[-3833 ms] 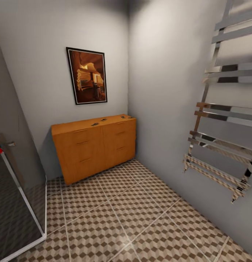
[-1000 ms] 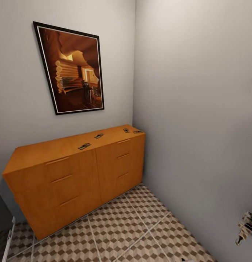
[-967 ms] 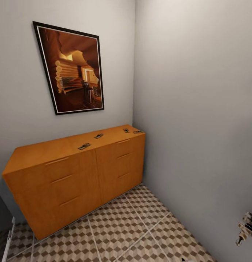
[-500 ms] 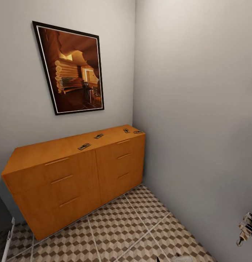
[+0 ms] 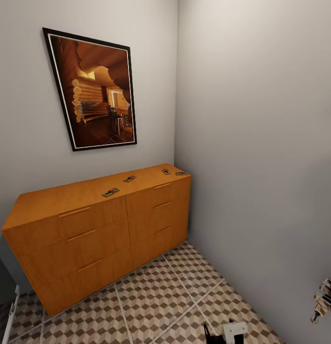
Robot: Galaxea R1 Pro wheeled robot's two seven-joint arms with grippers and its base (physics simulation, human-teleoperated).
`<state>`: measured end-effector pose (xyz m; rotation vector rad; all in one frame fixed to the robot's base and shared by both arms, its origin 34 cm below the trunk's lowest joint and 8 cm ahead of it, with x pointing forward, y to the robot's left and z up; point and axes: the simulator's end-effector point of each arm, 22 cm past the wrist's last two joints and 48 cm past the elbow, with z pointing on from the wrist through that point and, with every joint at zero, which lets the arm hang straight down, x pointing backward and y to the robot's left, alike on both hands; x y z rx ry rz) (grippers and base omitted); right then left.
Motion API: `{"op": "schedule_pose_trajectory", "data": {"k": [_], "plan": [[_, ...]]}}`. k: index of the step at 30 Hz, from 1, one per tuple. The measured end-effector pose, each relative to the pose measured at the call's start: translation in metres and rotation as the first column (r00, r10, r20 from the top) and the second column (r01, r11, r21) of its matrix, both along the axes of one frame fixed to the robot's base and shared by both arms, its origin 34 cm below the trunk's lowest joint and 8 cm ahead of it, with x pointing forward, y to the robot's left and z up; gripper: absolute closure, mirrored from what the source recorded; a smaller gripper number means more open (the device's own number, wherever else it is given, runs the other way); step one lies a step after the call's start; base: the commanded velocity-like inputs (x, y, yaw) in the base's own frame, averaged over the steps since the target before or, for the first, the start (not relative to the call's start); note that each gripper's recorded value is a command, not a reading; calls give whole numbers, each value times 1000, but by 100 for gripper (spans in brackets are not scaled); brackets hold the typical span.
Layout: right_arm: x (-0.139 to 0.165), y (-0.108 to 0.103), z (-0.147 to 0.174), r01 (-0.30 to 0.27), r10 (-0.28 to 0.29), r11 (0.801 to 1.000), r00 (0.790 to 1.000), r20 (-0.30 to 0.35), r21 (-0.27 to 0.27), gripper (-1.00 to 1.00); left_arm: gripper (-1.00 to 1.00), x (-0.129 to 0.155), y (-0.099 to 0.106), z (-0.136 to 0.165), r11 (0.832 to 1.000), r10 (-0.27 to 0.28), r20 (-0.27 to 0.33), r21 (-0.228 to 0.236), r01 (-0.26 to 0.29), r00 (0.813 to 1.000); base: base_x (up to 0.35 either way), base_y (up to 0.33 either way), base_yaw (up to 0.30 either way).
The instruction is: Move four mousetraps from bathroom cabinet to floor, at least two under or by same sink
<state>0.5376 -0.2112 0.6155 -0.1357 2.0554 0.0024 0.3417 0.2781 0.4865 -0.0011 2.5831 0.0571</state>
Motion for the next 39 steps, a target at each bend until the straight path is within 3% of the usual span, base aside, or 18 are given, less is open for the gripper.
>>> {"op": "schedule_pose_trajectory", "data": {"k": [14,29,30,31,32,33,34,35,39], "plan": [[19,-7,17,34,-34,999,999,10,-14,-100,-100,-19,-9,-6,1000,0,0,-12,0,1000,0,0,0],[81,-8,70,45,-43,999,994,97,-15,-100,-100,-38,-9,-12,1000,1,-17,-11,-1,1000,0,0,0],[98,-17,81,73,-76,996,995,-62,-49,-100,-100,-38,-9,-12,1000,1,-17,-11,-1,1000,0,0,0],[156,-29,174,113,-117,991,991,-59,-65,-100,-100,-38,-9,-12,1000,1,-17,-11,-1,1000,0,0,0],[208,-32,300,138,-131,990,982,132,-38,-100,-100,-38,-9,-12,1000,1,-17,-11,-1,1000,0,0,0],[224,-31,329,139,-132,990,977,168,-32,-100,-100,-38,-9,-12,1000,0,-17,-11,-1,1000,0,0,0],[203,-31,287,137,-133,990,987,89,-41,-100,-100,-38,-9,-12,1000,0,-17,-11,0,1000,0,0,0],[199,-31,278,137,-134,990,989,64,-44,-100,-100,-38,-9,-12,1000,0,-17,-11,-1,1000,0,0,0],[223,-29,306,137,-134,989,989,67,-45,-100,-100,-39,-9,-12,1000,0,-20,-11,0,1000,0,0,0]]}}
